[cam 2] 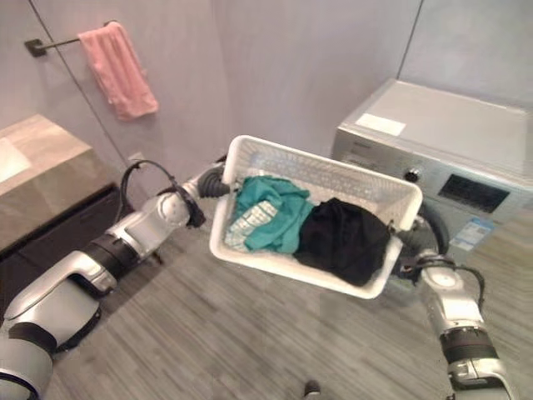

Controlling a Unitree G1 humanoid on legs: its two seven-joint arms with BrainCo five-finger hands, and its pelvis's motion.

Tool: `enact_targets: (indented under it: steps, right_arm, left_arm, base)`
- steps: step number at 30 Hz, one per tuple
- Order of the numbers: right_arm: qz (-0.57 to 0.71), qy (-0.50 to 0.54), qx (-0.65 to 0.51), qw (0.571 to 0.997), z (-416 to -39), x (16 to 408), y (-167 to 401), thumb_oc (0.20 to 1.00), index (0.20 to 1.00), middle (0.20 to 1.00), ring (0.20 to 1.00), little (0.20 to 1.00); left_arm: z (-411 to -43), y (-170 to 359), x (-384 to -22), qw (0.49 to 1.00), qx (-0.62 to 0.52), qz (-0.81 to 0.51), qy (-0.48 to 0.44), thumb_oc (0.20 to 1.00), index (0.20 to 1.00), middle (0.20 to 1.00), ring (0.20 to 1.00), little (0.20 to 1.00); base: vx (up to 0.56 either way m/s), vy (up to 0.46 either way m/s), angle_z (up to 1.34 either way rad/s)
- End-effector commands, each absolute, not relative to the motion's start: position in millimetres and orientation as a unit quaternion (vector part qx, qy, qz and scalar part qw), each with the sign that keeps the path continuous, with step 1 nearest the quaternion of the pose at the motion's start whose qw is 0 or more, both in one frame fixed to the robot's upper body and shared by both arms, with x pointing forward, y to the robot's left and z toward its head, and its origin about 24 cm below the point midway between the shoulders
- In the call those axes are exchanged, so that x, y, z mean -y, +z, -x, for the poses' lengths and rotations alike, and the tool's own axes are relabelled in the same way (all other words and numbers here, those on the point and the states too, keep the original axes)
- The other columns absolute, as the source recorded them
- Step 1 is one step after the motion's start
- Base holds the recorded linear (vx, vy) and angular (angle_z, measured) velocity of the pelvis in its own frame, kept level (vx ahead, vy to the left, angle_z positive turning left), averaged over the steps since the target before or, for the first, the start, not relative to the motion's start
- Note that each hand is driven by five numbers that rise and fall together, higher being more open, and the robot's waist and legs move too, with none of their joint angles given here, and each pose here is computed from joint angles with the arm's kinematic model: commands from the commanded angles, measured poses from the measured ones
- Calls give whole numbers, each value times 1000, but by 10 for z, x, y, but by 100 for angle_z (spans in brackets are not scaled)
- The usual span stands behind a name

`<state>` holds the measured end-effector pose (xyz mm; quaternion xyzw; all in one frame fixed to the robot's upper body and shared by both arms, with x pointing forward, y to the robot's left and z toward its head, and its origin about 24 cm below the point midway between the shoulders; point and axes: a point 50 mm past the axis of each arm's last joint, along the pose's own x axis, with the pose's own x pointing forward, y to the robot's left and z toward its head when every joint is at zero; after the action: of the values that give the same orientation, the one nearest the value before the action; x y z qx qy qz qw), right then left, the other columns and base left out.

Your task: Grab the laundry basket,head to the washer,open it,put in the laundry and shut it.

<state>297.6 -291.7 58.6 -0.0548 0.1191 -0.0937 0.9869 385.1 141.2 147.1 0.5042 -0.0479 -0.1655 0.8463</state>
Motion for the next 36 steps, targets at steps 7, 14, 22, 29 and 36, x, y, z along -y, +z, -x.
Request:
enact_targets:
  steps: [7,14,22,29,36]
  right_arm:
    - [64,-15,60,996,-3256,2573,1419,200,200,200,200,200]
    - [78,-27,116,990,-3292,2558,1684,200,200,200,200,200]
    - [116,-69,164,977,-3258,2765,2025,200,200,200,200,200]
    - [125,-99,171,972,-3307,2892,2159,200,200,200,200,200]
    - [152,-118,174,966,-3369,2988,2351,200,200,200,200,200]
  left_arm:
    - [-3772,2278,-723,840,231,-441,-216,200,200,200,200,200]
    - [-3774,2395,-674,833,251,-445,-212,200,200,200,200,200]
    - [-3784,2357,-589,829,251,-448,-221,200,200,200,200,200]
    - [-3785,2335,-540,832,248,-441,-230,200,200,200,200,200]
    - [-3795,2415,-489,827,256,-445,-229,200,200,200,200,200]
  base:
    - [113,-106,25]
    - [178,97,-6]
    - [118,147,-42]
    - [10,39,-6]
    - [-7,-9,-5]
